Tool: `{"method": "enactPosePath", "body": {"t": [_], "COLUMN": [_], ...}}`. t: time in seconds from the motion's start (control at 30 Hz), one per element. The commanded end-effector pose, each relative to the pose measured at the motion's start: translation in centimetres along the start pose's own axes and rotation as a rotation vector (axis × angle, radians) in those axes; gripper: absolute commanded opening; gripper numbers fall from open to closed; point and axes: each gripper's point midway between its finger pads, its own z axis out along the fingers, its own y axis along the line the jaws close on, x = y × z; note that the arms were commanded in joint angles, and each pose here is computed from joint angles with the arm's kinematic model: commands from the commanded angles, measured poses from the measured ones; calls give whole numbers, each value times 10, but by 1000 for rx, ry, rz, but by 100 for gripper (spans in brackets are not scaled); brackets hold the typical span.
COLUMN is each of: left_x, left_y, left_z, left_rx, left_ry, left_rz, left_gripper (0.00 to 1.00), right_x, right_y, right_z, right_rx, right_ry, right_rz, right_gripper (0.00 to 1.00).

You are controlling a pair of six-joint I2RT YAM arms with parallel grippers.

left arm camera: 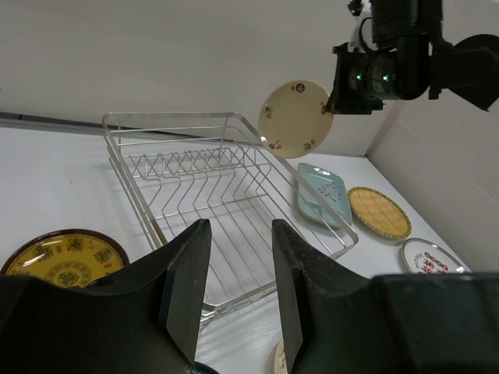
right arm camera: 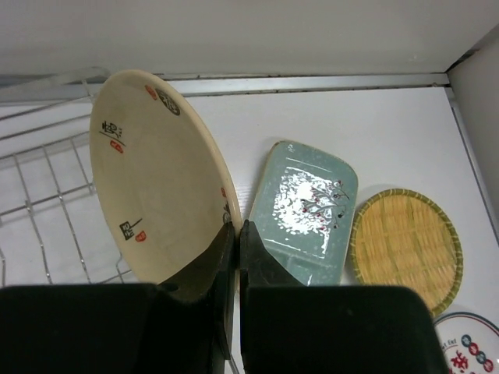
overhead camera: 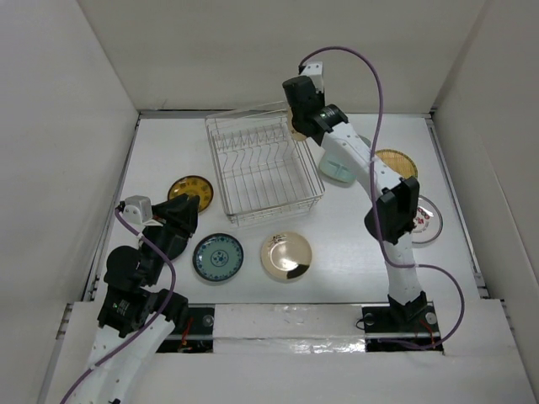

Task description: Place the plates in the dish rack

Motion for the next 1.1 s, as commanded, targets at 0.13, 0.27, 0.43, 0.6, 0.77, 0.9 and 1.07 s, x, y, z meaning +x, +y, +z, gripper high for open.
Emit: {"method": "enactPosePath", "body": {"t": [0.13, 0.27, 0.43, 0.6, 0.77, 0.9, 1.07], "left_x": [-15, -16, -15, -14, -13, -9, -9], "left_y": [-4, -4, -4, -3, -2, -2, -2], "left_z": [-2, -3, -2, -1, 0, 2, 2], "left_rx": [17, 17, 15, 9, 4, 3, 6], "left_ry": [-51, -56, -52, -49, -42, -30, -29], "left_rz": [7, 7, 7, 7, 8, 9, 9], "left_gripper": [34, 34, 34, 34, 34, 34, 34], "right_x": [-16, 8, 23, 29, 27, 1, -39], "right_y": [5, 21, 40, 56, 73, 74, 24], "right_z": [-5, 6, 8, 17, 17, -2, -39], "right_rx": [33, 29, 70, 140, 83, -18, -181], "right_ry": [-28, 10, -7, -41, -68, -120, -238], "right_rz": [-46, -85, -161, -244, -188, -42, 210], "right_gripper": [0, 0, 0, 0, 22, 52, 55]}}
